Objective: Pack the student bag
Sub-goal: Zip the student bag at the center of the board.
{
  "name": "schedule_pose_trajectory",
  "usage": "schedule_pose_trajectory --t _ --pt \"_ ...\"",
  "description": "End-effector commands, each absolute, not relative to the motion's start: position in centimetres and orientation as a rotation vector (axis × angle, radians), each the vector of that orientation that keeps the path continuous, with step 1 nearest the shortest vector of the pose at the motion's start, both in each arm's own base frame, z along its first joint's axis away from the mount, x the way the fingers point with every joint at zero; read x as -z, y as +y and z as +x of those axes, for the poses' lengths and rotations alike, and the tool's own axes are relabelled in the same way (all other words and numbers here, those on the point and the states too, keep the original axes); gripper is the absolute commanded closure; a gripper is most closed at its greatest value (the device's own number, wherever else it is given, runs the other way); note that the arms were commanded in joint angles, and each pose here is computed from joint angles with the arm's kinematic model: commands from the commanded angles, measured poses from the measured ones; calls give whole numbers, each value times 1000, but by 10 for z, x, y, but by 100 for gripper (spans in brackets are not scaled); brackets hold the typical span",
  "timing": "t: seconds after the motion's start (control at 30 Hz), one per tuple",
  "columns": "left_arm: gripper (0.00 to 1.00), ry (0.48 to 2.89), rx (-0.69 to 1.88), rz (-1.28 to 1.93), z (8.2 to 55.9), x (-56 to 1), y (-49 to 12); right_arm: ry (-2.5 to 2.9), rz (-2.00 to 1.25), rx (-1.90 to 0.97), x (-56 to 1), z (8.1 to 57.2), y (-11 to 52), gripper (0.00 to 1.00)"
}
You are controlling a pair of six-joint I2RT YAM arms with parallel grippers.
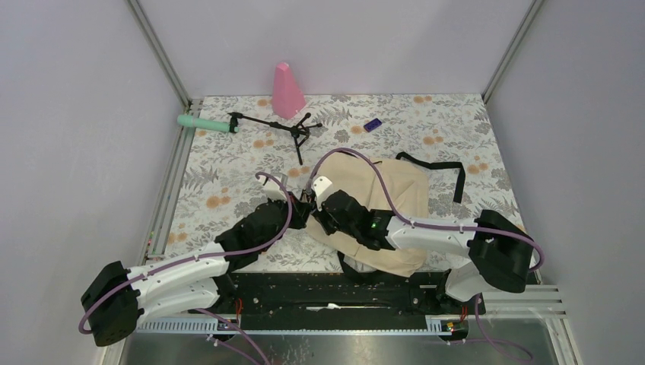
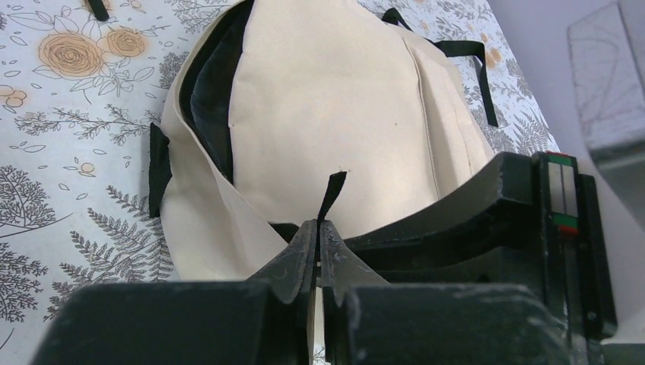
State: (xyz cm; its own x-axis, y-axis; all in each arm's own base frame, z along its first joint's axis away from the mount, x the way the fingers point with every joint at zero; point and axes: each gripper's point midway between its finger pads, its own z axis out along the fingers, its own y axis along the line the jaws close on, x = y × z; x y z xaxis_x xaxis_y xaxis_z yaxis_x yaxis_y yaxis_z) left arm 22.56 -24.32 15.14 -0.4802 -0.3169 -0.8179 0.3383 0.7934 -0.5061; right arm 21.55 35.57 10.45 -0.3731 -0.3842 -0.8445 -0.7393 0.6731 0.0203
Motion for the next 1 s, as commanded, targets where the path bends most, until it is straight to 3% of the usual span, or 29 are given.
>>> schedule_pose_trajectory --t 0.0,0.97 --pt "100 1845 846 -43 236 -181 -249 1906 -848 -680 -142 203 375 98" --pt "100 1878 843 -261 268 -147 -210 2001 -885 -748 -118 146 340 100"
